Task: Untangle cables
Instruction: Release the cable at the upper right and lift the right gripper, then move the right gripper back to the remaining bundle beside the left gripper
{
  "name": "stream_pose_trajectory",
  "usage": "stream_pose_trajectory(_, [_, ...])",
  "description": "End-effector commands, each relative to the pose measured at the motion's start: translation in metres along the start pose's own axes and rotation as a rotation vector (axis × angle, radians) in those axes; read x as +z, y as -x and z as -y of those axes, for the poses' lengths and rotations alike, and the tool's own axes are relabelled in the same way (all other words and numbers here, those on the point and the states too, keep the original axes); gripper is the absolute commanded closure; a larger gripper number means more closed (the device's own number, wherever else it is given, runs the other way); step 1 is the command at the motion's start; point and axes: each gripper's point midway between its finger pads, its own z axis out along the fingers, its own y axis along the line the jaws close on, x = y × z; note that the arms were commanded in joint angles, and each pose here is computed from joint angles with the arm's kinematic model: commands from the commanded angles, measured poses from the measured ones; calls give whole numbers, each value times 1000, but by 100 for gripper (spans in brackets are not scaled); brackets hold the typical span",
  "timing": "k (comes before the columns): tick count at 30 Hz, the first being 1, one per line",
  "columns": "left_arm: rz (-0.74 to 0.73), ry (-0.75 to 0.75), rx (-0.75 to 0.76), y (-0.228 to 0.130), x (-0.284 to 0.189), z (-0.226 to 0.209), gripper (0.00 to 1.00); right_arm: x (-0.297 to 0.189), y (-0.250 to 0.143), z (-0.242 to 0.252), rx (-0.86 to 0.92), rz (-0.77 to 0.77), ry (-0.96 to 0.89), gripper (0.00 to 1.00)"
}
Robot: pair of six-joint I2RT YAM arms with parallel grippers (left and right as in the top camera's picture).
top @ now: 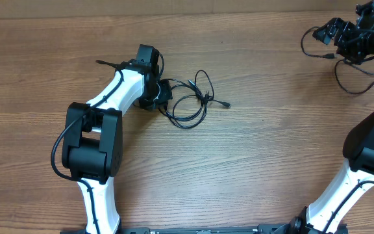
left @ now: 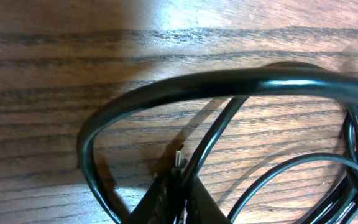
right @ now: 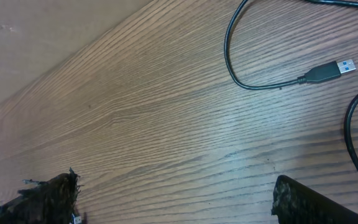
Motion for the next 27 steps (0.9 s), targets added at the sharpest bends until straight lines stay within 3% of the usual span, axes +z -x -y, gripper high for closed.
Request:
stream_pose_trajectory(1, [-33, 30, -3, -6, 15, -9, 96, -9, 6, -7, -11, 25, 15, 0])
stream_pose_trajectory(7, [-34, 30, -4, -7, 15, -9, 96, -9, 1, -11, 2, 3, 37, 0])
stream_pose_trajectory(10, [-35, 23, 3, -7, 15, -8, 96, -13, -45, -20, 136, -179, 82, 0])
stream_pose_trajectory(13, [-56, -38, 104, -10, 15, 2, 96, -13, -57, -26, 194, -231, 87, 0])
stream_pose_trajectory(17, [-75, -155, 204, -14, 13, 22, 96, -13, -97, -49, 81, -384, 102, 9])
stream_pose_trajectory(27, [-81, -171, 210, -16, 13, 24, 96, 9, -155, -131, -91, -567, 140, 4])
